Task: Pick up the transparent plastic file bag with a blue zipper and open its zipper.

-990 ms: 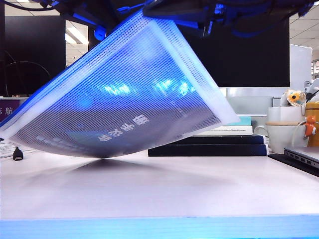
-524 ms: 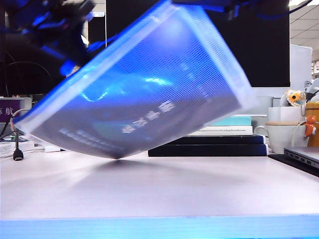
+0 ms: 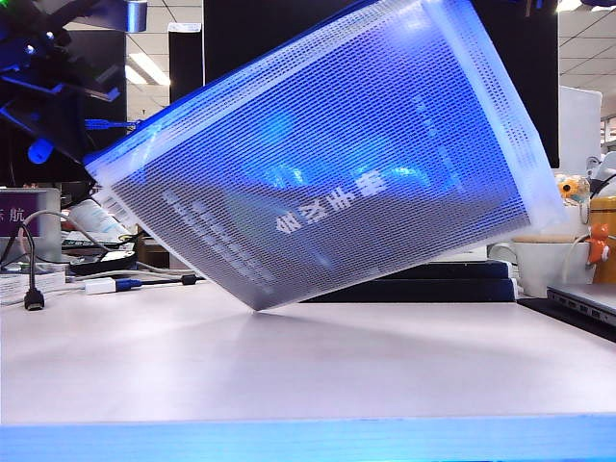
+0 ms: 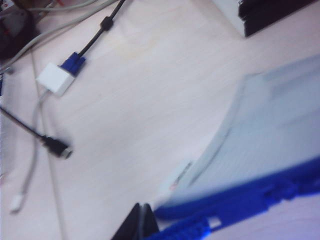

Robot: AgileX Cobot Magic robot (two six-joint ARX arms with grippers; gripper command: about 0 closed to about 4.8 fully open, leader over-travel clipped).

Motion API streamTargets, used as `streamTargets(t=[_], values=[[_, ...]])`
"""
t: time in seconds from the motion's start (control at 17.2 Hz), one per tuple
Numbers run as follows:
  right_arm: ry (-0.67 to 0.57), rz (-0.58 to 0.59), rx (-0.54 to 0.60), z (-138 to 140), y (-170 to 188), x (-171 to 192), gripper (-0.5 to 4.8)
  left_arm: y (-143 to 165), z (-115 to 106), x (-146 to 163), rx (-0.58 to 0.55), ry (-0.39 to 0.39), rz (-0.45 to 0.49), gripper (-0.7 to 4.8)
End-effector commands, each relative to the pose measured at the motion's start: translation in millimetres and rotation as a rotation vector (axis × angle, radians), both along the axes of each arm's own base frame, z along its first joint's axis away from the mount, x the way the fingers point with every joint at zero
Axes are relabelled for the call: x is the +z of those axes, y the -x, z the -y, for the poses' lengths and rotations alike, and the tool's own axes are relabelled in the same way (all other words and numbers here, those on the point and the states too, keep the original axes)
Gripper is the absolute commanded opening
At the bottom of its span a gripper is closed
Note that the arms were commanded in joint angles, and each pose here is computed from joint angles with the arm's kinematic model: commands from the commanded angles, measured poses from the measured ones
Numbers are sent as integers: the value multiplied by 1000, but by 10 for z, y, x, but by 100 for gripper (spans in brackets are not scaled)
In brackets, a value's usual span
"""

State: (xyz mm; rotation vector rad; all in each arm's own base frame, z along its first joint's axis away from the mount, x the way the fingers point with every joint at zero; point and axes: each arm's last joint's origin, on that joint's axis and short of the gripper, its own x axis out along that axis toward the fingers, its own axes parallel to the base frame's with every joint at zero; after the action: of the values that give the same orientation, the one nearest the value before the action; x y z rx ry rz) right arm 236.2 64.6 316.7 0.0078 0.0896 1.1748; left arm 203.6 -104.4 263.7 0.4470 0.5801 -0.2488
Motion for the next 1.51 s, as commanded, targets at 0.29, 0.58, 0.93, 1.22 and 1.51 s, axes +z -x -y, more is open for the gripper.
streamTargets(t=[0.29,0.58,0.93,1.22,1.51], values=[[9,50,-27,84,5,51,-6,-72,-279,-13,240,-169,19,-6],[20,-12,34,29,31,-21,-6,-134,-202,54,-20,89,22,479],[156,-122,54,-73,22,-327,-6,-46,-127,282,-288,400,71,479],[203,-217,-7,-94,-121,-526,94,73,-171,511,-312,452,171,479],[144,-216,-72,-67,-104,-381,372,72,-202,577,-221,458,232,479]])
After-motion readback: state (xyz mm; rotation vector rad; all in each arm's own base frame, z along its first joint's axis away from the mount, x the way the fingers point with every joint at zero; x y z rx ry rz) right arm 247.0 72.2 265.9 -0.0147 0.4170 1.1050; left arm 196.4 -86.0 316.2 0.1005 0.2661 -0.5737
